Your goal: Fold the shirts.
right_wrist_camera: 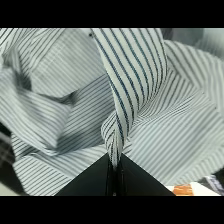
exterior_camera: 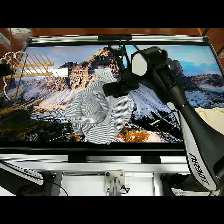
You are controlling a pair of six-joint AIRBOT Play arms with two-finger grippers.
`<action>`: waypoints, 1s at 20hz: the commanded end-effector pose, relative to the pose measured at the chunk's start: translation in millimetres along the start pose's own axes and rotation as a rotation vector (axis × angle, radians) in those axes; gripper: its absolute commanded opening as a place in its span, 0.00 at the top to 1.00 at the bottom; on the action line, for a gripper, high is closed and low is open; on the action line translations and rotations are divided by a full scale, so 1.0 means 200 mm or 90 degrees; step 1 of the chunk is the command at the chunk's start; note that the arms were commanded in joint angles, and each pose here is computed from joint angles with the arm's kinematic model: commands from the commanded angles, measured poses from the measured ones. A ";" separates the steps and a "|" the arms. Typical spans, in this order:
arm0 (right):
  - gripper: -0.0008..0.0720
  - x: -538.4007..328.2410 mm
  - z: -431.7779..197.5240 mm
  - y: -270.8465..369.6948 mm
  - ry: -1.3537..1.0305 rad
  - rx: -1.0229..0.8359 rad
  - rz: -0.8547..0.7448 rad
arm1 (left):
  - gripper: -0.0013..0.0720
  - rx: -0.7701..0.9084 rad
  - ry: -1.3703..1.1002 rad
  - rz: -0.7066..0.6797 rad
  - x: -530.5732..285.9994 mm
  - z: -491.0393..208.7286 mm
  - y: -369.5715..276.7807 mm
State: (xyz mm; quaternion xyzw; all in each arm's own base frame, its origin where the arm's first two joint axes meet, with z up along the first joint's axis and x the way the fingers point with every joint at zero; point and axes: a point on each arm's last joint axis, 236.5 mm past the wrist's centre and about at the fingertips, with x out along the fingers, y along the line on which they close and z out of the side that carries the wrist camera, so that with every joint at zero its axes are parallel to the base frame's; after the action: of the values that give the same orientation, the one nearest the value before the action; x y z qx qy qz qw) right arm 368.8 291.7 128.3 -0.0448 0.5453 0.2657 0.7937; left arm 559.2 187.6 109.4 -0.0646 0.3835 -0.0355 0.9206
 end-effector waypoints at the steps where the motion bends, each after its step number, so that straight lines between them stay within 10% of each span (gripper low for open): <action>1: 0.89 -0.21 0.07 -0.18 -0.045 -0.007 -0.096 | 0.91 0.011 -0.066 -0.150 -0.25 0.21 -0.53; 8: 0.89 -0.62 0.09 -0.50 -0.100 0.104 -0.139 | 0.91 0.273 0.109 -0.237 -0.64 -0.19 -1.39; 20: 0.89 -0.71 0.17 -0.73 -0.150 0.057 -0.253 | 0.91 0.457 0.293 -0.252 -1.12 -1.35 -1.60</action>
State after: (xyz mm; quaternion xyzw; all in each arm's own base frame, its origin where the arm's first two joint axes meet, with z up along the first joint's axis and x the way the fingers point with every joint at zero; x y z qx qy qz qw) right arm 417.4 133.3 229.4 -0.0725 0.4639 0.0958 0.8777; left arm 254.9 -129.7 161.4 0.1522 0.4987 -0.3462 0.7800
